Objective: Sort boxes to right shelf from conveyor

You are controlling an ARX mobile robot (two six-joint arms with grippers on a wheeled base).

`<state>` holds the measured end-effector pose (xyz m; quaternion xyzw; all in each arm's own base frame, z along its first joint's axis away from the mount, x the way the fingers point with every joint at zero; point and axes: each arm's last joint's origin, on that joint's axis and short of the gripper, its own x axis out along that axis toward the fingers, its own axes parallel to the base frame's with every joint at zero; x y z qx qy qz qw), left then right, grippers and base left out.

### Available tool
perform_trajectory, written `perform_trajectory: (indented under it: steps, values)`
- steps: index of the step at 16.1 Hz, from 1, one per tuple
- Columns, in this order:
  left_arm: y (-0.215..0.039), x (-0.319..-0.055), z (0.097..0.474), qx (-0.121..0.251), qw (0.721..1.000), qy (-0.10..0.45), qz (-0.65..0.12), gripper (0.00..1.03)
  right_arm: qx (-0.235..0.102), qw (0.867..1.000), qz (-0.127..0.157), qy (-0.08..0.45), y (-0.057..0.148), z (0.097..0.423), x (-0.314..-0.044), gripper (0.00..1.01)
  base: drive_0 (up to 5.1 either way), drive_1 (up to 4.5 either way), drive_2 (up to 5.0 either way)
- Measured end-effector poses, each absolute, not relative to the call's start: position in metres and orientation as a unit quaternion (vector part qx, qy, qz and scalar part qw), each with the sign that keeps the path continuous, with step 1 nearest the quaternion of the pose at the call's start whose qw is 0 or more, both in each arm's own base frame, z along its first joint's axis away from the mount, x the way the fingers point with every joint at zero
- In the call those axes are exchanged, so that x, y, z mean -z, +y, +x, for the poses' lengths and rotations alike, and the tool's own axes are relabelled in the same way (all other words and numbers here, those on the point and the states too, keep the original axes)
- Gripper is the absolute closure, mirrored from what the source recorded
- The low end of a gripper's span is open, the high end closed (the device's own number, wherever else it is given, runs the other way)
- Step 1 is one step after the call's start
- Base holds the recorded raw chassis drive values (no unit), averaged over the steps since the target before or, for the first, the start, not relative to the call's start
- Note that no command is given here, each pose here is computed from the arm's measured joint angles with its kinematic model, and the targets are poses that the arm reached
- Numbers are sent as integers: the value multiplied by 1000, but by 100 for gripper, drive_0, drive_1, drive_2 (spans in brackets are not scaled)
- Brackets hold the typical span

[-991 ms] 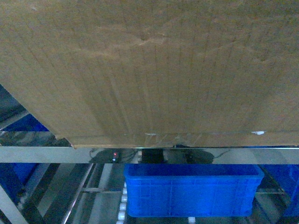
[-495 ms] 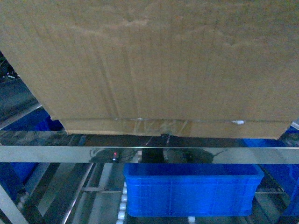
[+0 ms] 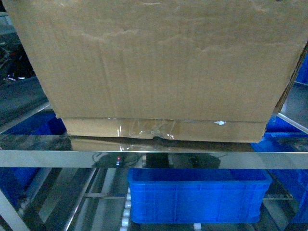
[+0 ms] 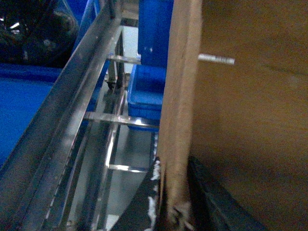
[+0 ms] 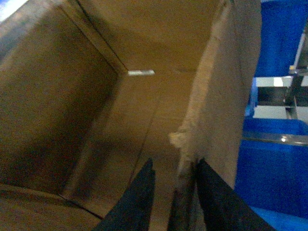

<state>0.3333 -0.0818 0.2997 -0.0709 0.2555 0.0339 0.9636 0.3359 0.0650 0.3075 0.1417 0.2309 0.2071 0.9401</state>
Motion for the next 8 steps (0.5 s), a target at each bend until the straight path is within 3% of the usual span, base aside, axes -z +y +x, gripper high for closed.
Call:
perform_trajectory:
  steps: [6, 7, 8]
  values:
    - [-81, -309, 333, -35, 967, 239, -85, 18, -224, 940, 143, 215, 68, 334, -317, 10, 0, 0, 0]
    - [-81, -309, 333, -36, 967, 239, -85, 7, -226, 941, 142, 206, 70, 334, -319, 1, 0, 0, 0]
    - [-81, -310, 333, -36, 967, 238, -85, 4, -233, 945, 140, 179, 70, 334, -321, 4, 0, 0, 0]
